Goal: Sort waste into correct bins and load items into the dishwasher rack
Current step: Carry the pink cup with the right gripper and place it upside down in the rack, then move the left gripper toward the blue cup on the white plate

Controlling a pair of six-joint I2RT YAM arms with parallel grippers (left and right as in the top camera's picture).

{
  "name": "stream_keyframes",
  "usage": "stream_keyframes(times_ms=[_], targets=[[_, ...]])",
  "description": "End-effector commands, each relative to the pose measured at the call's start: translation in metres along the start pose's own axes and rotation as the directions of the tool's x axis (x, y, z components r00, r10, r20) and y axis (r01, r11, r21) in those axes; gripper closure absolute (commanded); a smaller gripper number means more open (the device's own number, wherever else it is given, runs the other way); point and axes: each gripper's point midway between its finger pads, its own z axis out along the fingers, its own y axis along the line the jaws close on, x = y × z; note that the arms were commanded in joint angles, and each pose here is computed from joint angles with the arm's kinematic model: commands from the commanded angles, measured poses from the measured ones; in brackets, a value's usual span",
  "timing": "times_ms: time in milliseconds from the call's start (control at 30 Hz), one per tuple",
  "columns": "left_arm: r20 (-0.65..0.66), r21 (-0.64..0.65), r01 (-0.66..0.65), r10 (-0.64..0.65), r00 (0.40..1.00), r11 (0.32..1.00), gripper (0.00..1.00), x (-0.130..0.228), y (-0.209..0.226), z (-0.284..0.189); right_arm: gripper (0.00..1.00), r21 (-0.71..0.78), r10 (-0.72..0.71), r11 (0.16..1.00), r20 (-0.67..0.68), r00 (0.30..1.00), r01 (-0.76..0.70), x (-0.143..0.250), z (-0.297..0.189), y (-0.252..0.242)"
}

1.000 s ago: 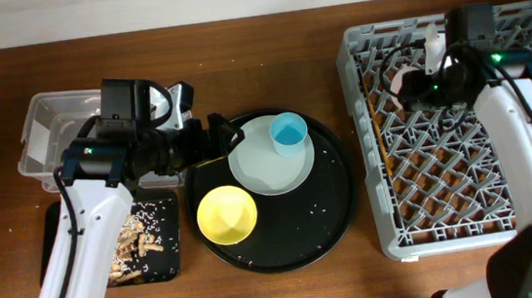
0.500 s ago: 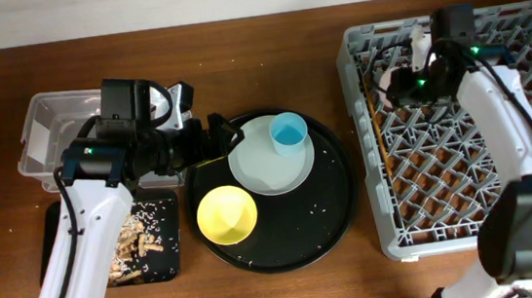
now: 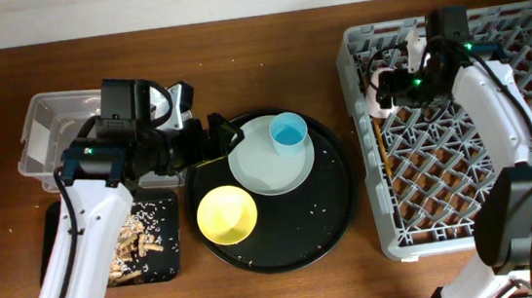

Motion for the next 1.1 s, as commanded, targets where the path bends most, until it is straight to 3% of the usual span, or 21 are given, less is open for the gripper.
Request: stream_keyframes(times_ms=[0, 167, 433, 533, 667, 733, 867, 1000, 1067], targets=[[0.017, -0.005, -0.018, 0.018, 1.0, 1.0, 0.01, -0.002, -0.002, -0.005, 0.08, -0.008, -0.015, 1.0, 0.061, 0.998, 0.015, -0.019, -0.03, 0.008], [0.017, -0.005, -0.018, 0.018, 1.0, 1.0, 0.01, -0.002, -0.002, -0.005, 0.01, -0.008, -0.012, 1.0, 0.046, 0.999, 0.012, -0.013, -0.062, 0.013], [0.02, -0.003, -0.019, 0.019, 1.0, 1.0, 0.01, -0.003, -0.003, -0.005, 0.02, -0.007, -0.006, 1.0, 0.007, 1.0, 0.006, -0.003, -0.062, 0.013], [0.096, 0.026, -0.024, 0.021, 0.995, 0.999, 0.01, -0.023, -0.01, -0.006, 0.02, -0.006, -0.004, 1.0, 0.007, 1.0, 0.004, -0.003, -0.062, 0.012], [0.165, -0.06, 0.11, -0.099, 0.981, 0.992, 0.01, -0.035, 0.002, 0.0, 0.02, -0.006, -0.004, 1.0, 0.007, 1.0, 0.004, -0.003, -0.062, 0.012], [0.167, -0.112, 0.123, -0.103, 0.981, 0.986, 0.18, -0.032, 0.0, 0.017, 0.02, -0.006, -0.004, 1.0, 0.007, 1.0, 0.004, -0.003, -0.062, 0.012], [0.131, -0.094, 0.036, -0.024, 0.991, 0.995, 0.27, -0.025, -0.025, 0.052, 0.02, -0.006, -0.004, 1.0, 0.007, 1.0, 0.004, -0.003, -0.062, 0.012], [0.111, -0.163, -0.03, 0.048, 0.993, 0.986, 0.39, -0.017, -0.03, 0.103, 0.02, -0.006, -0.004, 1.0, 0.007, 1.0, 0.004, -0.003, -0.062, 0.012], [0.1, -0.205, -0.039, 0.061, 0.993, 0.978, 0.4, -0.013, -0.023, 0.12, 0.02, -0.006, -0.004, 1.0, 0.007, 1.0, 0.004, -0.003, -0.062, 0.012]])
